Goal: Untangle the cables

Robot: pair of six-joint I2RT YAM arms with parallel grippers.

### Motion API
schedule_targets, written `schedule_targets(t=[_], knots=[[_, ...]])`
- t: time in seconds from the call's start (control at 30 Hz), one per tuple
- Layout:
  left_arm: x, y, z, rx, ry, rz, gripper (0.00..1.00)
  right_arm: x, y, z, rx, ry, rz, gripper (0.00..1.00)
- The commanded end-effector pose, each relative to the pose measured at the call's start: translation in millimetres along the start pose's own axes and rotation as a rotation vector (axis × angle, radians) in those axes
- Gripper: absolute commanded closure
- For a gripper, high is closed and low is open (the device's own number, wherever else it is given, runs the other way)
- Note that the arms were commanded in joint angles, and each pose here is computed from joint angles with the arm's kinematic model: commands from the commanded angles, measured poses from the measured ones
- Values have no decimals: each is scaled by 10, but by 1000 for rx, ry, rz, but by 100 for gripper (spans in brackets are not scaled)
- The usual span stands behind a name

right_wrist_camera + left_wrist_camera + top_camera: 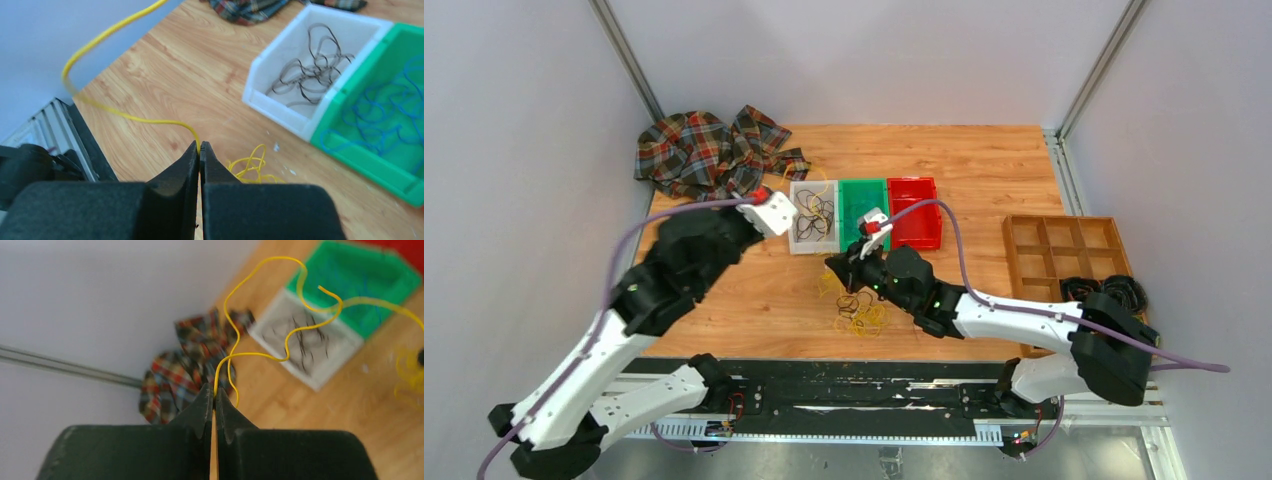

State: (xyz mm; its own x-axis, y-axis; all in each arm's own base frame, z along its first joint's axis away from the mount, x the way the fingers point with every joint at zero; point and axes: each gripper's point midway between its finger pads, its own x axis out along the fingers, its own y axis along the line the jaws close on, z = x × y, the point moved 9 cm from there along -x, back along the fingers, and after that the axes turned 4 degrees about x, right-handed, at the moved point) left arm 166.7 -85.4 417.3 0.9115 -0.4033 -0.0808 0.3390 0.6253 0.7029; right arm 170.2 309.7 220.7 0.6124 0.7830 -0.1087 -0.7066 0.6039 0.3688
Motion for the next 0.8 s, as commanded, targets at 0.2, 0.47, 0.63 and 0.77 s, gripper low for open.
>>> schedule_targets(t=[0.2,0.47,0.63,0.77], knots=[[161,-1344,-1336,107,380,-555,65,-277,-269,-206,-18,80,-153,99],[103,-1489,-1084,94,57,-788,32,-255,-198,-126,-32,103,-118,99],[228,-1479,-928,68,-47,-781,26,-232,-112,-99,13,88,-51,99],[416,-1442,-867,97,-70,-723,26,-198,-24,-73,46,99,12,99]])
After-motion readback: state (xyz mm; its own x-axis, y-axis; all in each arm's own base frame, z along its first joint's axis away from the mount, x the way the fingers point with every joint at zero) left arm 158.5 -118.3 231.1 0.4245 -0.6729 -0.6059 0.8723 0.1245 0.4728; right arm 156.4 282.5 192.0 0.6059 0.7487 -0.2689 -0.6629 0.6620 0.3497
